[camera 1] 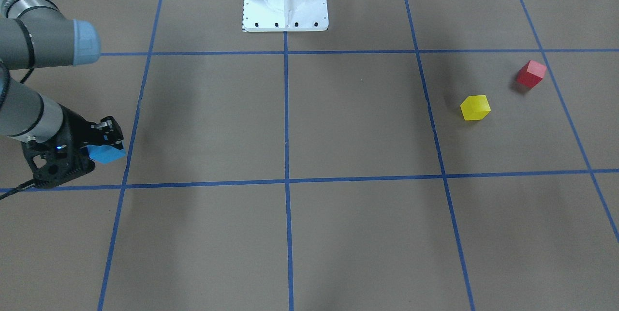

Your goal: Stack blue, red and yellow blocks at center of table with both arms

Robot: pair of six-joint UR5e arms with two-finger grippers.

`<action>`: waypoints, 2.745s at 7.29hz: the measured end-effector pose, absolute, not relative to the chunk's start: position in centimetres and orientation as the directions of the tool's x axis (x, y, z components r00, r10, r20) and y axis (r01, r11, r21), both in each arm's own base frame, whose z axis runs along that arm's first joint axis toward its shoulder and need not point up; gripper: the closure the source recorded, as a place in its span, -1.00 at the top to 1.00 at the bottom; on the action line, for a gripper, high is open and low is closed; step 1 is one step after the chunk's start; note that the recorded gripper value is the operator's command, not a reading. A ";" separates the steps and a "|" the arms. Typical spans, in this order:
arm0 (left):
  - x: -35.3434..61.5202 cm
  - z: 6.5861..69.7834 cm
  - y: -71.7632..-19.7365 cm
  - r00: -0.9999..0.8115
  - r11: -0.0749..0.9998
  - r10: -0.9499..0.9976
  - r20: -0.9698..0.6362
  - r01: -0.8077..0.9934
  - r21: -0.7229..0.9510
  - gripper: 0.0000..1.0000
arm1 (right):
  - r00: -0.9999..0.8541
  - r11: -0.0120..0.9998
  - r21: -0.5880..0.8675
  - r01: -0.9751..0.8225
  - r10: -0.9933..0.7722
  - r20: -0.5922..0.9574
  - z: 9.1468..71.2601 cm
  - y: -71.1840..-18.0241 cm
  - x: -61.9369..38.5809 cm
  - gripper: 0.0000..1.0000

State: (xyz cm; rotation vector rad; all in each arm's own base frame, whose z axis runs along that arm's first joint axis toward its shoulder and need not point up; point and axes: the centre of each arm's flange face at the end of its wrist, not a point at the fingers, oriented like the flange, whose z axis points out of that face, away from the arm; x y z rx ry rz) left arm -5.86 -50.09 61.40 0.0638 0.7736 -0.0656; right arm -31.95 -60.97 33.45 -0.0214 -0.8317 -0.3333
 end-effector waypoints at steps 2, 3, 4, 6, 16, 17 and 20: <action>-5.8 61.5 -50.2 0.714 0.996 -0.036 -0.700 0.082 0.032 1.00 | 0.672 0.977 -0.047 0.206 -0.106 0.733 23.5 -62.6 -44.1 -1.00; -5.8 61.7 -50.2 0.714 0.996 -0.037 -0.699 0.080 0.029 1.00 | 0.676 0.983 -0.082 0.164 -0.052 0.735 20.9 -61.5 -49.2 -1.00; -5.8 62.1 -50.3 0.714 0.997 -0.040 -0.699 0.079 0.024 1.00 | 0.680 0.987 -0.095 0.126 -0.016 0.733 19.6 -59.9 -53.3 -1.00; -5.8 62.8 -50.5 0.714 0.997 -0.042 -0.699 0.077 0.019 1.00 | 0.702 0.990 -0.105 0.090 0.012 0.712 18.1 -57.4 -58.9 -1.00; -5.6 62.2 -51.5 0.714 0.997 -0.035 -0.699 0.078 0.030 1.00 | 0.684 0.993 -0.055 0.107 -0.033 0.728 18.6 -54.6 -62.2 0.98; -5.6 62.0 -51.7 0.715 0.996 -0.032 -0.699 0.077 0.033 1.00 | 0.674 0.994 -0.048 0.095 -0.029 0.738 17.6 -55.4 -61.2 0.98; -4.6 61.4 -51.0 0.713 0.995 -0.024 -0.701 0.083 0.049 1.00 | 0.625 0.997 -0.068 0.034 0.032 0.780 14.8 -60.2 -52.9 0.98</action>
